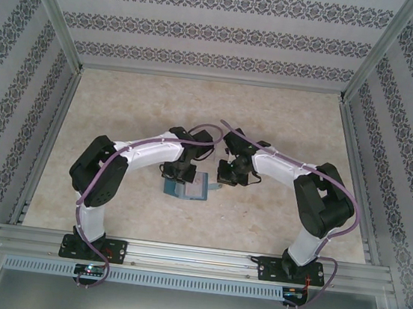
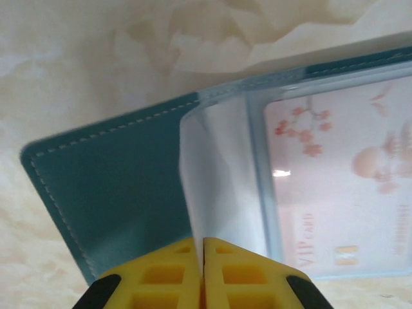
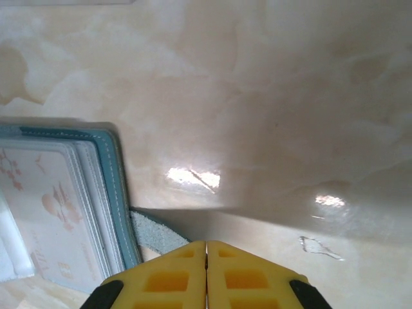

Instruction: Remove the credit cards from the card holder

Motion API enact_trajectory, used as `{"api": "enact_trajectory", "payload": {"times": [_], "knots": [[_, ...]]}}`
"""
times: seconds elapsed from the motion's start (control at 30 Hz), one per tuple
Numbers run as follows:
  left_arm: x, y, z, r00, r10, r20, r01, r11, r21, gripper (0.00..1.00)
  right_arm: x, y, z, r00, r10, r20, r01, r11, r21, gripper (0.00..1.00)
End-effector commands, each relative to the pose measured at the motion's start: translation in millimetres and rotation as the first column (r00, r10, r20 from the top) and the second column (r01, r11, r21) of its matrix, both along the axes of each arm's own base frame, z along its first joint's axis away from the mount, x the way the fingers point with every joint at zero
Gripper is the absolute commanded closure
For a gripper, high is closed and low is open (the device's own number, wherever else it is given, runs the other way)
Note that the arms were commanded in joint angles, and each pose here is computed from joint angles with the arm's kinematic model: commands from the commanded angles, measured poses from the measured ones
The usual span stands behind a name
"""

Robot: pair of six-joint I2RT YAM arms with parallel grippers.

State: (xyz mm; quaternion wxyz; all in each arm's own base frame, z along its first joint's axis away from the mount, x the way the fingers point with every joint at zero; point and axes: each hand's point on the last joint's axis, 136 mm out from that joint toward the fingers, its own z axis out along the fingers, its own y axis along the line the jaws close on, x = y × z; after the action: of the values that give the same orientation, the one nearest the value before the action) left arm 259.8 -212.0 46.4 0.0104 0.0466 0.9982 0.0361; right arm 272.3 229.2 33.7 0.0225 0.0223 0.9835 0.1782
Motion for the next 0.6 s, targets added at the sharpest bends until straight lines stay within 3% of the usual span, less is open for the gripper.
{"api": "enact_trajectory", "payload": {"times": [0.0,0.33,0.57], "knots": [[-6.7,11.8,-0.6,1.000,-0.006,-0.004,0.006,0.999,0.037,0.91,-3.0,-13.2,4.4,1.000,0.000,0.011,0.001,0.999,-0.034,0.92],[-13.6,29.2,-22.0,0.999,-0.005,-0.048,0.011,0.993,0.116,0.77,-4.2,-12.5,3.1,1.000,-0.002,0.002,0.002,1.000,-0.030,0.92],[-10.5,39.7,-14.3,1.000,-0.010,-0.026,0.014,0.986,0.167,0.68,-4.2,-12.8,3.6,1.000,-0.006,0.004,0.006,0.999,-0.031,0.92]]}}
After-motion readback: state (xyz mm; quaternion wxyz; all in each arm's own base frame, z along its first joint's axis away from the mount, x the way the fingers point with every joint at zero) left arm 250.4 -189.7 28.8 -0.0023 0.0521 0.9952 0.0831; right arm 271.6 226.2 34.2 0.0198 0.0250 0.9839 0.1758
